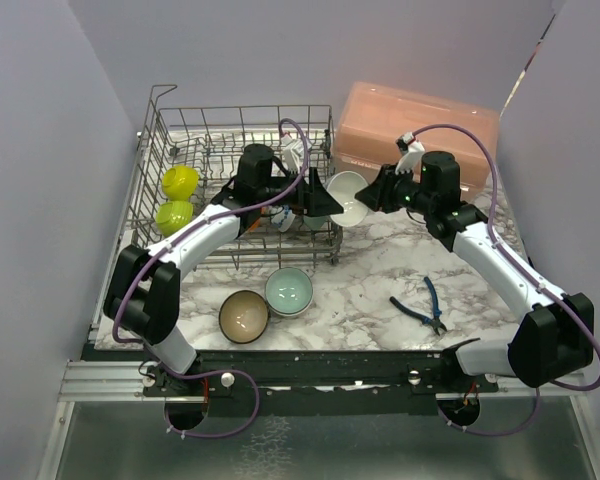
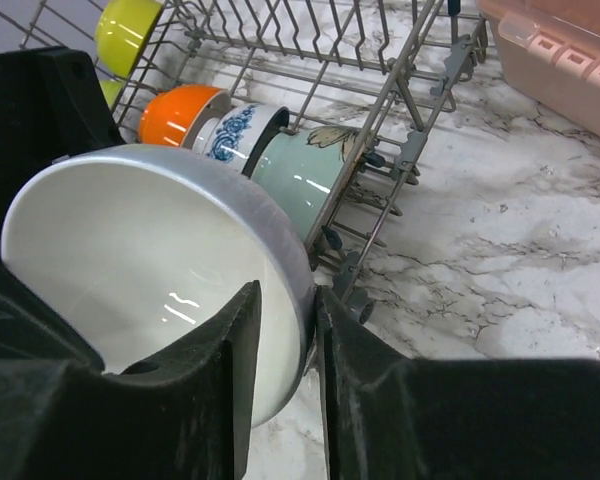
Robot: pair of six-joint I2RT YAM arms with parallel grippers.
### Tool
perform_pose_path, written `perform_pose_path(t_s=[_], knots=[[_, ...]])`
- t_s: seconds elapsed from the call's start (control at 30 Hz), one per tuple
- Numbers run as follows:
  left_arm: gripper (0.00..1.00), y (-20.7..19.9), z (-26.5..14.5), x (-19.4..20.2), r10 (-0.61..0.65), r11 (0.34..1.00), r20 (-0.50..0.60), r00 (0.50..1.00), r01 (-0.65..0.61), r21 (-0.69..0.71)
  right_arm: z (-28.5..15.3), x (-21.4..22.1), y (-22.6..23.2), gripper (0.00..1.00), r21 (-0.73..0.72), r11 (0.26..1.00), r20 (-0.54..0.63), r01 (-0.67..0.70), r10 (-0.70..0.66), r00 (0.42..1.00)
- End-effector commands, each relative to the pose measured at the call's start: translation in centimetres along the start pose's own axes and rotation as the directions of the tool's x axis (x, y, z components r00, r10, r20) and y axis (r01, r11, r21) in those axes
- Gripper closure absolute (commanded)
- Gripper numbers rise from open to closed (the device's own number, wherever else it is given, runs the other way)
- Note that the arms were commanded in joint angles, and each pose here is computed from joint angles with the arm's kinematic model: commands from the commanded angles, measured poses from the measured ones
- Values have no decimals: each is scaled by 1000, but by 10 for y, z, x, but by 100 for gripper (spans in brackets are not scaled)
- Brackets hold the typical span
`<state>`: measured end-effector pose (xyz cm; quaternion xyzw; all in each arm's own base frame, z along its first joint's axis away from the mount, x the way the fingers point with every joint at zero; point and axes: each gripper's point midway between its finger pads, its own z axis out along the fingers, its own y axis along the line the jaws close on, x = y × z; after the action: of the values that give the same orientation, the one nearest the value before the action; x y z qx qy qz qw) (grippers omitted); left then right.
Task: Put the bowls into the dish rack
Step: Turn the bowl upside down on the dish rack.
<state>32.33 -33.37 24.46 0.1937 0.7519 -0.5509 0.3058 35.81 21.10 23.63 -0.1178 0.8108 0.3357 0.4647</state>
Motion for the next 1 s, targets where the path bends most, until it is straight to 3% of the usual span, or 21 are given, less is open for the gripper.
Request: perform_pose_path(t_s=[0.0, 0.2, 0.37, 0.53, 0.67, 0.97], knots=[[92, 9, -12, -22, 61, 996, 77, 995, -56, -66, -9, -16, 24, 63, -86, 996, 51, 26, -22, 998], [96, 28, -32, -38, 125, 972, 125, 984, -96, -213, -15, -17, 24, 38, -78, 996, 72, 35, -29, 997], [97, 47, -58, -53, 224, 896, 131, 966, -151, -418, -19, -16, 23, 23, -65, 997, 89, 40, -34, 995], [99, 66, -92, -68, 322, 762, 116, 939, -185, -621, -22, -13, 23, 15, -64, 997, 97, 44, -37, 995], [99, 76, -124, -81, 393, 629, 110, 913, -180, -756, -22, -11, 23, 14, -68, 997, 91, 38, -32, 995], [100, 89, -194, -94, 478, 319, 38, 877, -134, -938, -21, -2, 19, 9, -63, 998, 72, 29, -25, 997]])
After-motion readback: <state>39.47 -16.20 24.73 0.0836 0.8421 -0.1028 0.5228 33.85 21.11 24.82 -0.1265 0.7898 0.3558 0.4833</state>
